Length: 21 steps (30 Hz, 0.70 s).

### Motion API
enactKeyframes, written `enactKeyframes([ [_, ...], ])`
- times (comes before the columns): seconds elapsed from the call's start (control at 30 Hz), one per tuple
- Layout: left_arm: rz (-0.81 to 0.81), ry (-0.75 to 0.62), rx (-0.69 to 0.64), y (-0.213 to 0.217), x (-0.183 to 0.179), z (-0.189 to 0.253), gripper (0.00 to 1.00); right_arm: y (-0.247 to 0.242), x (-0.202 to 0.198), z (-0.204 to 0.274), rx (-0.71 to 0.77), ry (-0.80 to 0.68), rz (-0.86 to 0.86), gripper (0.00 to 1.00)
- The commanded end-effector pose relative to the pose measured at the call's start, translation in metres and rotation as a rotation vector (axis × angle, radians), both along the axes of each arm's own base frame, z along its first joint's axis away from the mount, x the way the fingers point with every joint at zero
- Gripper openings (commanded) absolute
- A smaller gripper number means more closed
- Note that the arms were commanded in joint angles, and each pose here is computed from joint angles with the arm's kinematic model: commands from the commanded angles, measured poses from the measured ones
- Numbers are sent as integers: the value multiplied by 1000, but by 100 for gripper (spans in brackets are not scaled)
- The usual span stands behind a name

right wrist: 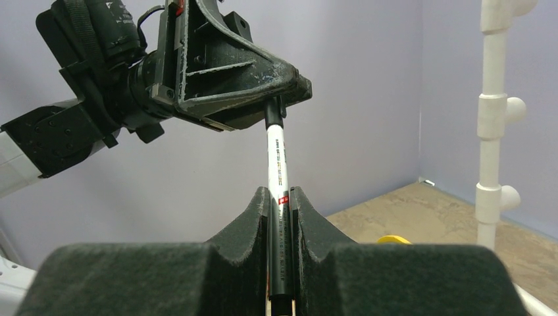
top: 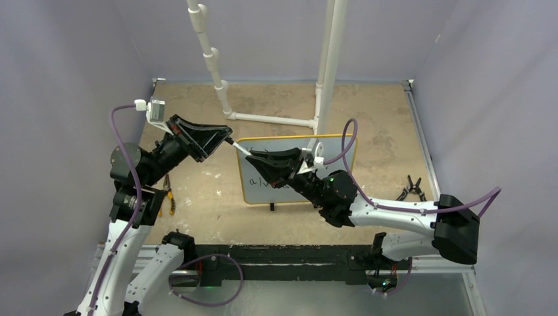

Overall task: Write a sentence on the whiteboard
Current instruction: Insert the whiteboard marker without the cap into the pen cap.

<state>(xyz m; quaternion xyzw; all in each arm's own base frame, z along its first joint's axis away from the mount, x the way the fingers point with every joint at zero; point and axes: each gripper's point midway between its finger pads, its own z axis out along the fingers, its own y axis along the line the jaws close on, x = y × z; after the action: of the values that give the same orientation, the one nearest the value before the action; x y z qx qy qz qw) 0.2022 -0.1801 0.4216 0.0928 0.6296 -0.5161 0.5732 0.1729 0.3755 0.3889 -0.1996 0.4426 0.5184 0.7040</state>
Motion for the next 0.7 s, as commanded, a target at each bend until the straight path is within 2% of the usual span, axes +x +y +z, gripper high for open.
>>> enactKeyframes([
  [0.0, -277, 169, 86, -25, -42, -56, 0, -28, 5, 63, 221, -46, -69, 0],
  [0.67, -361, 231, 111, -29, -62, -81, 0, -28, 10, 68, 253, -50, -89, 0],
])
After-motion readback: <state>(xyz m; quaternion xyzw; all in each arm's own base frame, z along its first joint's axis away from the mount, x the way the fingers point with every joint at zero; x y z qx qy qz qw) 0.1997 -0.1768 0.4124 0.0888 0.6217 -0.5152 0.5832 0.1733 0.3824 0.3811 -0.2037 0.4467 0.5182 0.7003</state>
